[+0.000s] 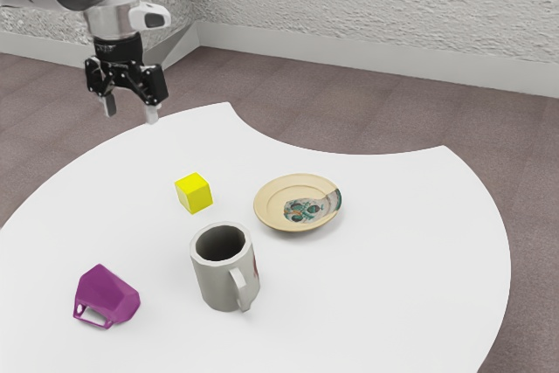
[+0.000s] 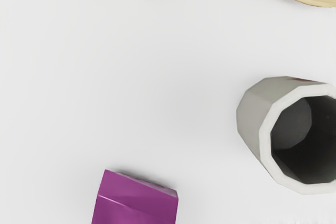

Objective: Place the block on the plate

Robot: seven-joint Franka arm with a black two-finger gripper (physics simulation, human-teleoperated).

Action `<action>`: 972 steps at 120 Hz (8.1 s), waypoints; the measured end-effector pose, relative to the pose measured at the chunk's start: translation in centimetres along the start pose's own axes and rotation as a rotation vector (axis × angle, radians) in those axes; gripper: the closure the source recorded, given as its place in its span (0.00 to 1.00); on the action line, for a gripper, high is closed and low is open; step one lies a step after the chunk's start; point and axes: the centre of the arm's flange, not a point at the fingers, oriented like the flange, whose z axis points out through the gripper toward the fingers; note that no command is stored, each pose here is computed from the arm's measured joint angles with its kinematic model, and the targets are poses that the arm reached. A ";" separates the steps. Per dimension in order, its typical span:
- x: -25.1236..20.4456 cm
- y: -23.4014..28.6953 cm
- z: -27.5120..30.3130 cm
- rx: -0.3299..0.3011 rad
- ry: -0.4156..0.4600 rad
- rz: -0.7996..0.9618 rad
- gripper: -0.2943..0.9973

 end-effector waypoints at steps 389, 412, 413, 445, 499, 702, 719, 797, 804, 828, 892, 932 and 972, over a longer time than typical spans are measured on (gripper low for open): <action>19.0 -4.1 23.2 -0.094 0.022 -1.062 0.23; 18.4 -4.3 23.5 -0.087 0.004 -1.026 0.23; 18.4 -4.3 23.5 -0.087 0.004 -1.025 0.23; 18.6 -3.7 23.2 -0.096 0.024 -0.982 0.23; 19.0 -3.9 23.0 -0.113 0.059 -0.957 0.23; 21.0 -6.1 29.9 -0.144 -0.001 -0.932 0.23; 21.1 -6.2 30.0 -0.147 -0.001 -0.924 0.23; 21.4 -6.3 30.5 -0.158 -0.006 -0.906 0.27; 21.4 -6.3 30.6 -0.159 -0.006 -0.906 0.30; 21.4 -6.4 30.6 -0.159 -0.006 -0.905 0.41; 21.4 -6.3 30.3 -0.156 -0.003 -0.902 0.46; 21.2 -6.0 27.8 -0.159 0.024 -0.893 0.48; 18.2 -1.7 14.5 -0.176 0.124 -0.806 0.48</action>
